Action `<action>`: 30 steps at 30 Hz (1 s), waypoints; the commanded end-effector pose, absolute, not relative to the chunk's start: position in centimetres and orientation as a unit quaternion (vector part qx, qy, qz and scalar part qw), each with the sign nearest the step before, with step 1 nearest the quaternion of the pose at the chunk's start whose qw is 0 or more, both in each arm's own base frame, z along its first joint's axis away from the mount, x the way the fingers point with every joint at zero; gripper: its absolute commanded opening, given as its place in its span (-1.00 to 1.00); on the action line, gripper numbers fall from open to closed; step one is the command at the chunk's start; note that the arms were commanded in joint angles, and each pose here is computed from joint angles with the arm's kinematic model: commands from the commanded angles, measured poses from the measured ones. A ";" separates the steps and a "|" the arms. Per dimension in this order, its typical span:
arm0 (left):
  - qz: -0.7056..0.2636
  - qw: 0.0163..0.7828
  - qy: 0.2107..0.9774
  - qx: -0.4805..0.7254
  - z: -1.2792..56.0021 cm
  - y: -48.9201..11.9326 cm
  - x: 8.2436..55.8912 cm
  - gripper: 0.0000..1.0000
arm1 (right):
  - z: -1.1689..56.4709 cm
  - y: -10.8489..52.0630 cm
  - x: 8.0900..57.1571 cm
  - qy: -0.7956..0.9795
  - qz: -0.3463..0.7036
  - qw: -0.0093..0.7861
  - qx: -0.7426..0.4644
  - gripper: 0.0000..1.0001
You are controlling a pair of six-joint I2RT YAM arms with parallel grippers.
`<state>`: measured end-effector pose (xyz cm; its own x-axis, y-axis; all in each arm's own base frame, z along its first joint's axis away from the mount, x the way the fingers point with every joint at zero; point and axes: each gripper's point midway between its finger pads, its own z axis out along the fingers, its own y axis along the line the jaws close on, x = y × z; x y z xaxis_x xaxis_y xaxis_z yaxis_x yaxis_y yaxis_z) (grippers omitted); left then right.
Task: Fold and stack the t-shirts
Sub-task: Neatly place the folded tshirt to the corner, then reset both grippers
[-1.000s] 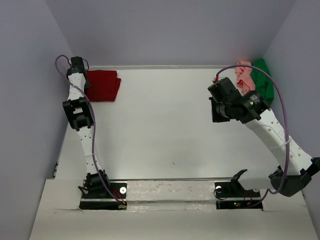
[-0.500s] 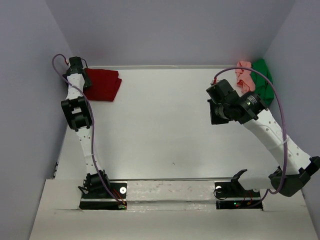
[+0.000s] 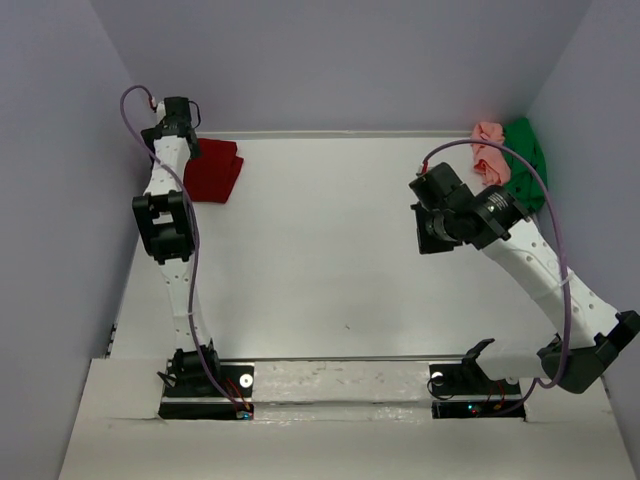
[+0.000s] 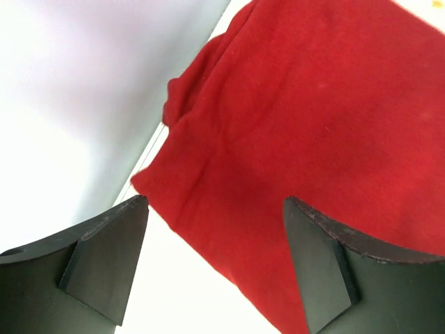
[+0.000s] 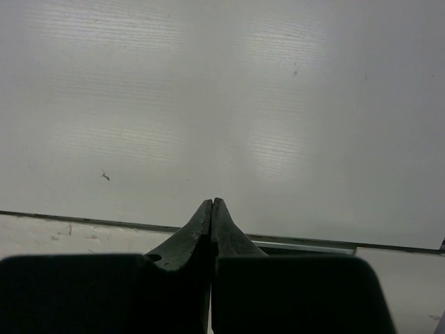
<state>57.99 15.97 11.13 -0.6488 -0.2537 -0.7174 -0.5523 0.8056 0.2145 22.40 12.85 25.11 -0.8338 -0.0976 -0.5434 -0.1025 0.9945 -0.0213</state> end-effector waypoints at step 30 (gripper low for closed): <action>0.005 0.270 0.933 -0.236 9.3 0.8 50.1 -1.00 | 26.3 12.7 21.5 0.936 0.056 0.344 -0.040 -1.00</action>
